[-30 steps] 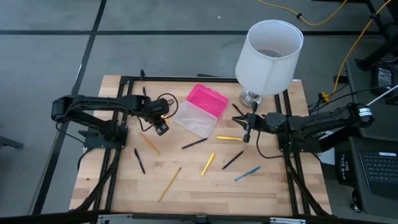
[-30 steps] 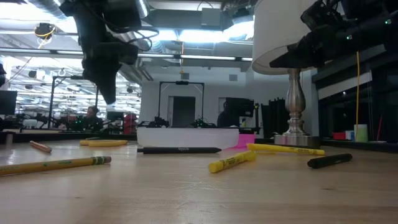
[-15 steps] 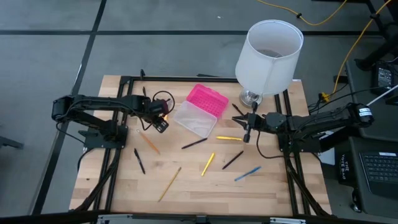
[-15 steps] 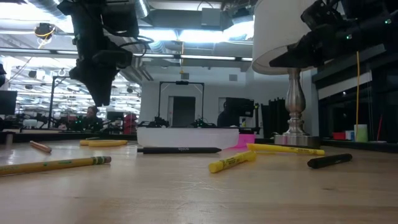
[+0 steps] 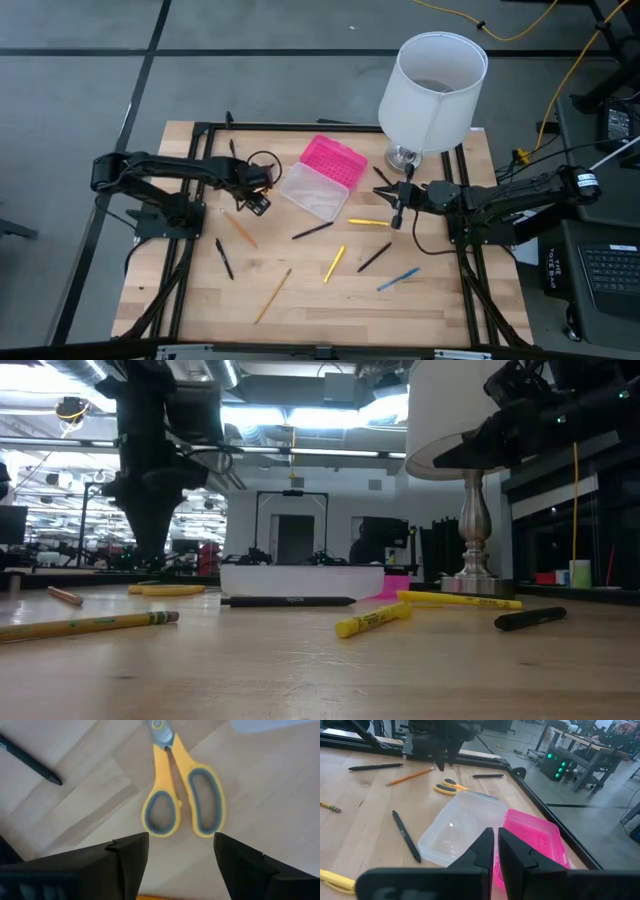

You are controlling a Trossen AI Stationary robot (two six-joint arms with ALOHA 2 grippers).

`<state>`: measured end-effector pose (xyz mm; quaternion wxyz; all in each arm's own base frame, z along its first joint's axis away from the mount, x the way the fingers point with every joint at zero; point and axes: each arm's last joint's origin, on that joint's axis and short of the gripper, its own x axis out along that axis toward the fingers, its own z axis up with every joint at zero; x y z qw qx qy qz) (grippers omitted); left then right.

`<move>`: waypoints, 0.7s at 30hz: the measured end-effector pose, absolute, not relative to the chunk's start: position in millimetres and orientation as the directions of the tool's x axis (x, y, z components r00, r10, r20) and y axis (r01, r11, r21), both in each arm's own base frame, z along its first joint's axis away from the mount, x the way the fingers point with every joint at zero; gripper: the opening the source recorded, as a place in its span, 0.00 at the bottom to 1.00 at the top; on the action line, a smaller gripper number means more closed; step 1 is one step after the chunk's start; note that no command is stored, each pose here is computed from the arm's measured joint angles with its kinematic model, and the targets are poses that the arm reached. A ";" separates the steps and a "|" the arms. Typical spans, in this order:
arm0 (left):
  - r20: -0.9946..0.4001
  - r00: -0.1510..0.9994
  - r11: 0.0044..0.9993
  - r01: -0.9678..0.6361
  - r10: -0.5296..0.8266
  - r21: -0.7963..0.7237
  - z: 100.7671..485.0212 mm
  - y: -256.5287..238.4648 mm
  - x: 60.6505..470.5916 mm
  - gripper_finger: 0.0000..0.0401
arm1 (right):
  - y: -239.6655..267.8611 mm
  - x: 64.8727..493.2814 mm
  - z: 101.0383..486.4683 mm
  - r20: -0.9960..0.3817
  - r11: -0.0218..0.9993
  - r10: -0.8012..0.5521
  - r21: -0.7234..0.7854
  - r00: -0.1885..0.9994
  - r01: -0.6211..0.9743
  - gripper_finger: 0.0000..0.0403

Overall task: Pick & place school supplies into a supply box
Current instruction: Put the yellow scissors into the pink supply box

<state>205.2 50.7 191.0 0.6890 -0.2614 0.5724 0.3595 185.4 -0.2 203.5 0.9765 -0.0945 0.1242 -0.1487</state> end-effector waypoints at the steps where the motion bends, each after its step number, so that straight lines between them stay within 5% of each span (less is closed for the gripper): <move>1: -0.979 0.079 0.610 -0.790 0.190 0.054 188.7 50.9 206.4 0.53 | -0.3 185.4 203.5 -0.215 0.938 -0.314 -0.221 0.925 0.267 0.08; 21: -0.984 0.026 0.611 -0.787 0.174 0.087 159.1 57.8 225.1 0.54 | -0.2 185.4 204.1 -0.209 0.938 -0.314 -0.221 0.926 0.268 0.08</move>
